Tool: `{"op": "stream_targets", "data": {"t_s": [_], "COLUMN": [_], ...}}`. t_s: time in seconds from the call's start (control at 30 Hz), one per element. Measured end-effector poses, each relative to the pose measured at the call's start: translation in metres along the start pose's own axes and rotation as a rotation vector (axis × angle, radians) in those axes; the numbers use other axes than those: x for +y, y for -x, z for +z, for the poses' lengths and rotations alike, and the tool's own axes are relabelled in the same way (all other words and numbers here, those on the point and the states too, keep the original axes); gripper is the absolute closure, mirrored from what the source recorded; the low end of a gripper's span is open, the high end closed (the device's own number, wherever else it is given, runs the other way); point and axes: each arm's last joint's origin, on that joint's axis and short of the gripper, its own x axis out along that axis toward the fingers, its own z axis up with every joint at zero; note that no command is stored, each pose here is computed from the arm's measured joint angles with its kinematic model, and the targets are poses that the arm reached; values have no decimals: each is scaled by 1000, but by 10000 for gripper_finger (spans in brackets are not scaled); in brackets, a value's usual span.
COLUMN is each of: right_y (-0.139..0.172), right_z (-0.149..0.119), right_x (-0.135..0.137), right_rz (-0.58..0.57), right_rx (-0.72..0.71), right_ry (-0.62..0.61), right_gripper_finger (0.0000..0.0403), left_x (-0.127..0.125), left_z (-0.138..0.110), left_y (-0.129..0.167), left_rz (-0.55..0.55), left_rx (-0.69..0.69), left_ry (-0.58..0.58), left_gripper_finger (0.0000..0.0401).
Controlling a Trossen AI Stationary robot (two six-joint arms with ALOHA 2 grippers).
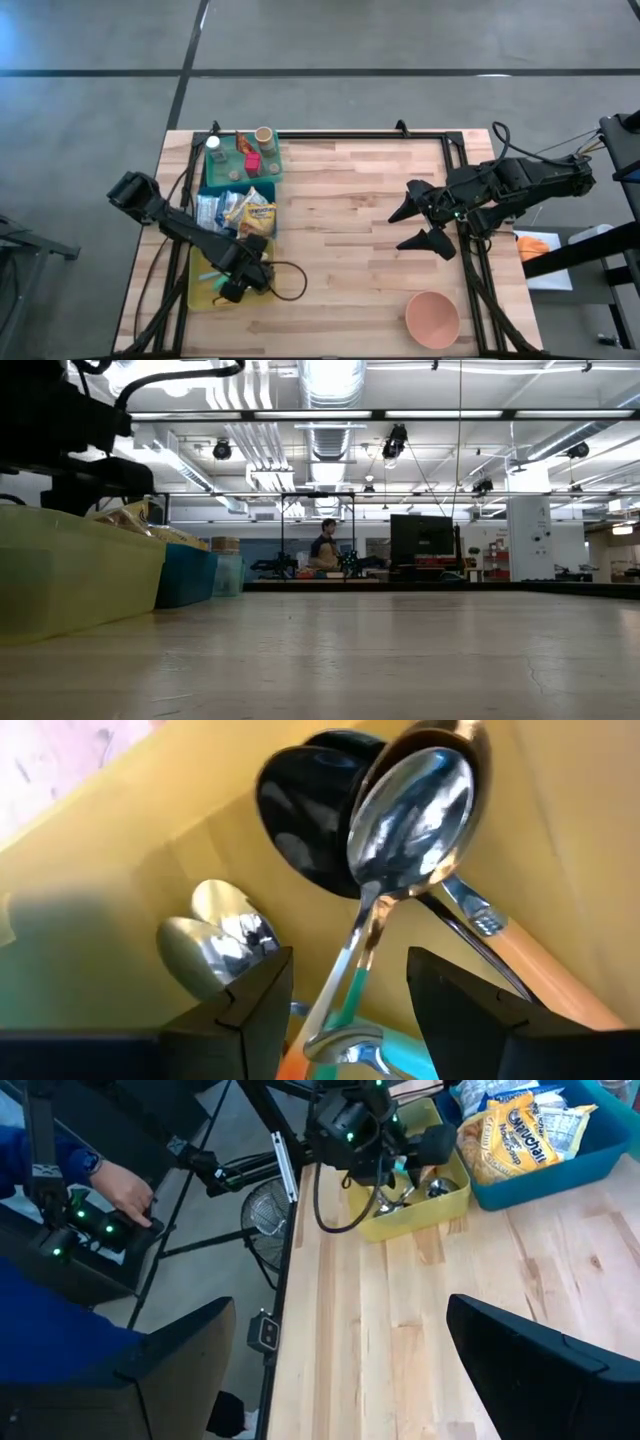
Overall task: Pick & Place Food Item
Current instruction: Put the orange and white spoon into the yellow bin
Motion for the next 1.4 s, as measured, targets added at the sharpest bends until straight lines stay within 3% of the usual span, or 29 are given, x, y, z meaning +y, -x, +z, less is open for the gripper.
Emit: {"op": "stream_targets", "data": {"t_s": [0.53, 1.0, 1.4], "right_y": [-1, -1, -1], "right_z": [1, 1, 1], "right_x": [0, 1, 1], "right_rz": [3, 5, 6], "right_rx": [-10, -11, -12], "right_ry": [-6, -58, -58], "right_gripper_finger": [44, 44, 44], "left_x": [-4, -4, -5], "left_z": [-9, -7, -9], "left_y": [-22, -26, -29], "left_rz": [-9, -19, -57], "left_rx": [-29, -78, -96], "left_ry": [-20, -29, 102], "left_gripper_finger": [200, 336, 358]}}
